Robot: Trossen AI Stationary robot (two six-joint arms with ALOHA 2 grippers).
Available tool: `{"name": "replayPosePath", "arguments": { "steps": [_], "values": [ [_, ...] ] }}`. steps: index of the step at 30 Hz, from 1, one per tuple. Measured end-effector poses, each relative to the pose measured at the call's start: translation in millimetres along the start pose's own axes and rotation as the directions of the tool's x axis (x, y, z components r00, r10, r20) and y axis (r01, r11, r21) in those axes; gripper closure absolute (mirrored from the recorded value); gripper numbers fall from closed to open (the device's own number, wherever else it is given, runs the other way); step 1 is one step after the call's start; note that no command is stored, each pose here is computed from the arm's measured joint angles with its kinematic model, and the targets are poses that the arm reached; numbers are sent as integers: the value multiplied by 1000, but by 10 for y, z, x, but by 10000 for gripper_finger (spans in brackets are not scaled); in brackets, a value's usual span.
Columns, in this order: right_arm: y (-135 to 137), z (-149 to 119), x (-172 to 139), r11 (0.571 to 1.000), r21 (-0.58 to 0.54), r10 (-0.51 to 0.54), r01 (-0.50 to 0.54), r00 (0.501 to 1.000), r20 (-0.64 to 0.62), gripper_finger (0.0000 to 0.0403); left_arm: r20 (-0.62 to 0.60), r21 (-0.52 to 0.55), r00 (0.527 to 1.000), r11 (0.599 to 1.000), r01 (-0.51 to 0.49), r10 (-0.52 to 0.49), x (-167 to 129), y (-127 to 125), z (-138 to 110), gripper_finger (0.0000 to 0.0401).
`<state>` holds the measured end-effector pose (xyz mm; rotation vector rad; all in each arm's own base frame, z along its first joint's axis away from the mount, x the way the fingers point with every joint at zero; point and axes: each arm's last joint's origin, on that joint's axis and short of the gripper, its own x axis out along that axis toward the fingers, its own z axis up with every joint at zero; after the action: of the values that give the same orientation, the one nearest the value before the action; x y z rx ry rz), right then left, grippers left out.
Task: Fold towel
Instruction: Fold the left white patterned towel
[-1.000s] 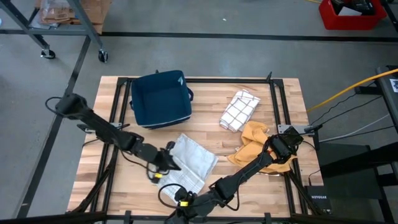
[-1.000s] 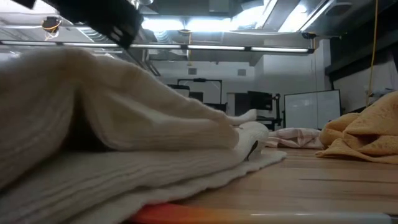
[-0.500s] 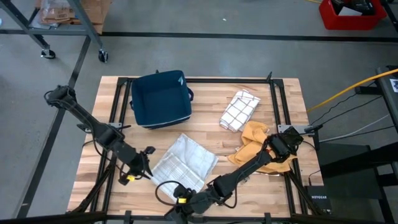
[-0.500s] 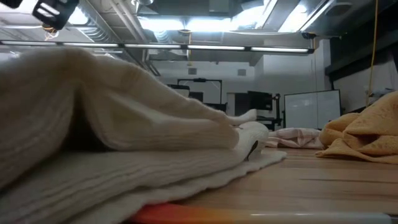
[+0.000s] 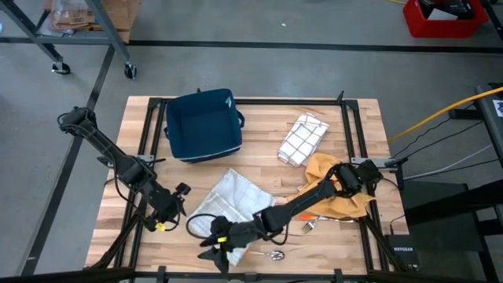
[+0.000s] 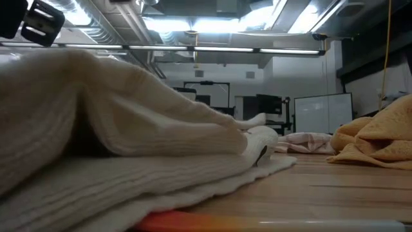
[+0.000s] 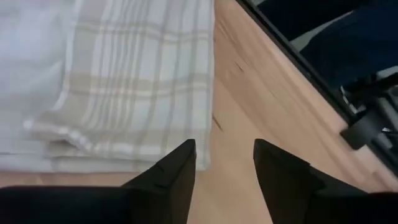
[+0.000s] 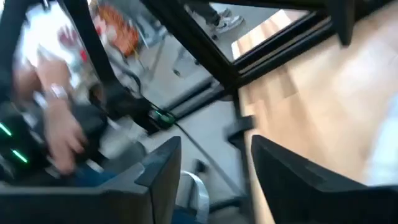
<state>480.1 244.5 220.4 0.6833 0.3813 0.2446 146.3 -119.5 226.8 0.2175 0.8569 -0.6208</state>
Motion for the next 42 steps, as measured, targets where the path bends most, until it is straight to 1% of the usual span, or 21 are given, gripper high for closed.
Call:
{"name": "replayPosePath", "arguments": {
  "steps": [2,3,5,7,9,12,15,19,23,29,32,35,38,40,42],
  "values": [
    [-63,11,5,997,-81,-14,10,999,-39,195,-6,29,1000,1000,-2,2,0,1,-6,245],
    [-96,14,7,995,-103,-23,17,998,-60,195,-11,39,1000,999,-2,3,0,2,-10,245],
    [-166,6,7,994,-107,-36,22,991,-127,197,-12,62,1000,998,-3,4,1,4,-11,246],
    [-214,-44,-4,995,-98,-41,20,974,-222,203,-11,91,1000,996,-3,4,1,4,-11,247],
    [-258,-106,-24,996,-90,-47,18,946,-322,210,-15,121,1000,993,-3,5,10,5,-11,247],
    [-278,-224,-70,999,-43,-34,16,882,-469,221,-34,156,999,988,-1,6,53,6,-13,245],
    [-255,-295,-98,1000,3,4,-2,837,-547,229,-58,168,998,986,-1,11,123,8,-12,245],
    [-195,-347,-110,999,21,47,-42,815,-578,235,-98,191,995,982,3,16,254,11,-12,244],
    [-182,-384,-124,999,18,43,-40,800,-598,235,-104,211,994,977,-12,35,388,17,12,244],
    [-253,-480,-189,999,-40,-43,22,737,-675,236,-113,213,991,976,-48,74,524,31,23,244],
    [-297,-507,-220,994,-88,-106,62,716,-690,236,-130,226,985,971,-79,110,559,43,8,244],
    [-318,-507,-224,986,-154,-156,70,725,-671,236,-138,253,980,962,-106,145,584,55,1,244],
    [-327,-502,-221,977,-197,-189,78,737,-649,236,-160,273,976,957,-103,150,628,57,-16,244],
    [-347,-506,-230,969,-221,-229,109,735,-639,236,-180,275,972,956,-98,152,671,59,-33,244],
    [-379,-519,-253,956,-249,-281,153,718,-637,236,-208,276,966,957,-93,154,731,66,-57,244]
  ]
}}
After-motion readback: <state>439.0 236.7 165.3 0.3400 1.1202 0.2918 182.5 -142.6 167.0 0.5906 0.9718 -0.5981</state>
